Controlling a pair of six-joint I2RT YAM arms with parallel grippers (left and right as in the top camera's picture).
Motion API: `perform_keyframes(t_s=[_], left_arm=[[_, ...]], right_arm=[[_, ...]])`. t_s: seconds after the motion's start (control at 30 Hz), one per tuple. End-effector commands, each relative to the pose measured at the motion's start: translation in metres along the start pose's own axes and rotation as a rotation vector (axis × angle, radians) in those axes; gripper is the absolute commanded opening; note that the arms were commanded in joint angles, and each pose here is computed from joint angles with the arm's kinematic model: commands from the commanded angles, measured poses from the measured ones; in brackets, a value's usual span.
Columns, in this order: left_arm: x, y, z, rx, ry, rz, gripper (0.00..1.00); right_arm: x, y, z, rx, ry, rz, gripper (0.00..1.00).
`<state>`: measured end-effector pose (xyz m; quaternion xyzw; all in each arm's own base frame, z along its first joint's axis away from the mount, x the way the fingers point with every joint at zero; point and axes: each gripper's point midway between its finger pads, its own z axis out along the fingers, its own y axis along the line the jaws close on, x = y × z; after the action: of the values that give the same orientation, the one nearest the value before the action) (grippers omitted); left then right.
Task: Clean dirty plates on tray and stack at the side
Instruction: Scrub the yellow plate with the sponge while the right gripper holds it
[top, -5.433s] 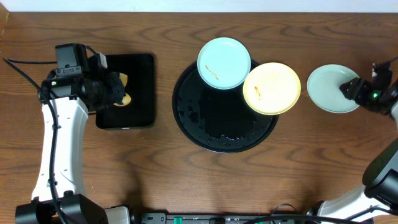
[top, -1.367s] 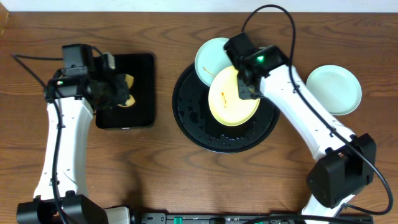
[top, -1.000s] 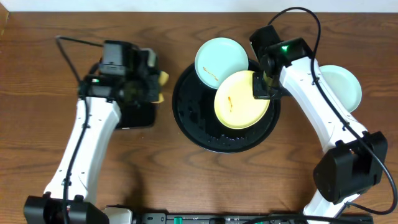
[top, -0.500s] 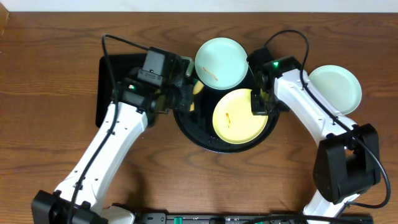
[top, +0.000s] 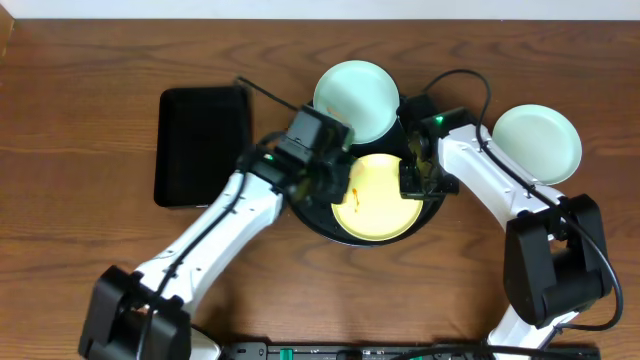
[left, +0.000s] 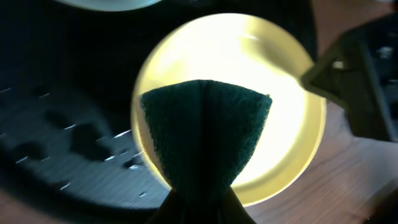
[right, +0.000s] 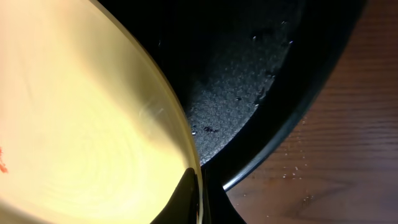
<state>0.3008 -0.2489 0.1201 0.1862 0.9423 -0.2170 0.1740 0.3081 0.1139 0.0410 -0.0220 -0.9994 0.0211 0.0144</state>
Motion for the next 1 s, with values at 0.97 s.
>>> perform_keyframes(t_s=[0.97], left_arm=[[0.050,-0.012,0.073,-0.077,0.140,0.073,0.07]], right_arm=[[0.004,0.003,-0.003,-0.024,0.000,-0.021,0.01]])
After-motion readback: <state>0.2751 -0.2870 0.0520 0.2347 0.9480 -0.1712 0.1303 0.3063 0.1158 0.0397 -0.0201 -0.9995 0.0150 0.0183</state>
